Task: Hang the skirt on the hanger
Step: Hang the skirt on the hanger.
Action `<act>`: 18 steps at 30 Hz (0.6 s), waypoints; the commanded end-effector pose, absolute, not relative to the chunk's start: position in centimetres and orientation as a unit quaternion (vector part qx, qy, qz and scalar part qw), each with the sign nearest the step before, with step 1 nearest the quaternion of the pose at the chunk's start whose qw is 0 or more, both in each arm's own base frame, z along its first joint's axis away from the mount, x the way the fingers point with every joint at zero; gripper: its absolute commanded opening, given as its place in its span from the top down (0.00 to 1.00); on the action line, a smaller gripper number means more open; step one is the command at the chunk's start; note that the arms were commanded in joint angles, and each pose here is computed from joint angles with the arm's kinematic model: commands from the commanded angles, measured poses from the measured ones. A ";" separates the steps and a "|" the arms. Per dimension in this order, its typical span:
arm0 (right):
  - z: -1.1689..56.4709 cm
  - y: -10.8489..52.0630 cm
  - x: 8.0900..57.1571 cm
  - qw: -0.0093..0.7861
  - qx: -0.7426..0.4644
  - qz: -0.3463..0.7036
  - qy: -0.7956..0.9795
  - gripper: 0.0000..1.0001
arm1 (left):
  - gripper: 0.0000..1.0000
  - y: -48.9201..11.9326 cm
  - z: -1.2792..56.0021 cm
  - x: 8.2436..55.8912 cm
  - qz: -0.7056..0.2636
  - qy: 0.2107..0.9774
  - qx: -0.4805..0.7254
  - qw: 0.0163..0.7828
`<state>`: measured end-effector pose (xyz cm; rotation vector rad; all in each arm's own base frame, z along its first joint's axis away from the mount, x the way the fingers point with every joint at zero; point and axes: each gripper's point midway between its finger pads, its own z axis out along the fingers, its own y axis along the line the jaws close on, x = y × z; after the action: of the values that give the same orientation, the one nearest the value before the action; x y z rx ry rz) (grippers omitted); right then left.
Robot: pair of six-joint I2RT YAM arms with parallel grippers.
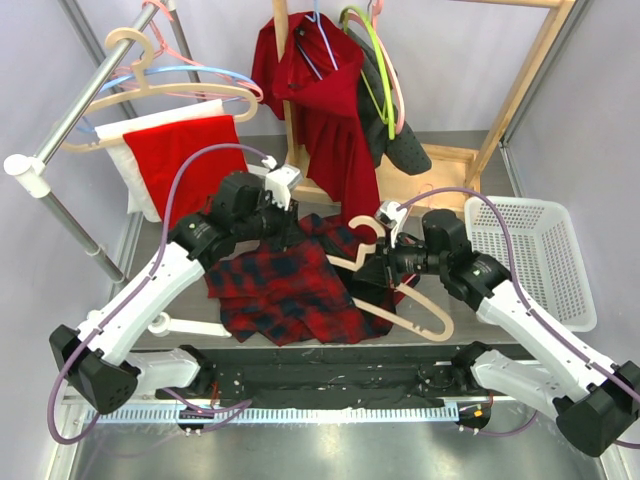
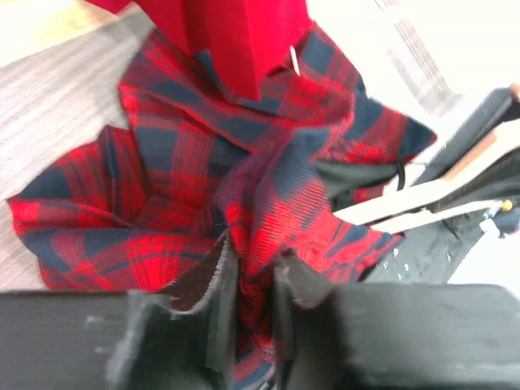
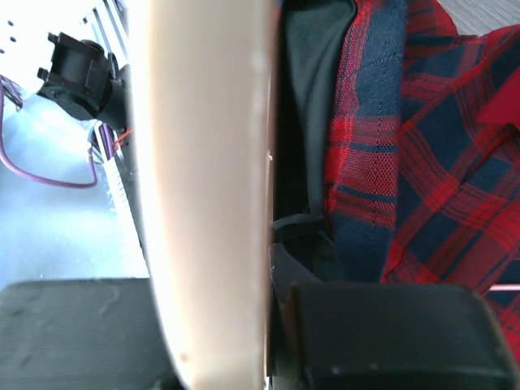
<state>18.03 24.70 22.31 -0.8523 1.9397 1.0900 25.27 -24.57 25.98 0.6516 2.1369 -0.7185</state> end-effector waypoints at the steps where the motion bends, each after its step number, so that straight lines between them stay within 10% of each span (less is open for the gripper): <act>1: 25.4 24.6 17.3 0.404 -0.358 0.431 0.723 0.99 | 0.67 -25.6 26.7 23.3 -0.319 0.817 0.316 0.362; 12: 26.3 25.8 17.0 0.394 -0.375 0.461 0.701 0.99 | 0.43 -28.3 25.0 15.7 -0.440 0.745 0.447 0.225; 18: 26.2 25.4 17.1 0.401 -0.365 0.450 0.710 0.99 | 1.00 -28.1 24.0 18.3 -0.374 0.785 0.418 0.265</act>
<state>16.55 24.83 22.33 -0.9088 1.9472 1.1486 17.21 -28.11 23.22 1.1789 2.1296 -1.0961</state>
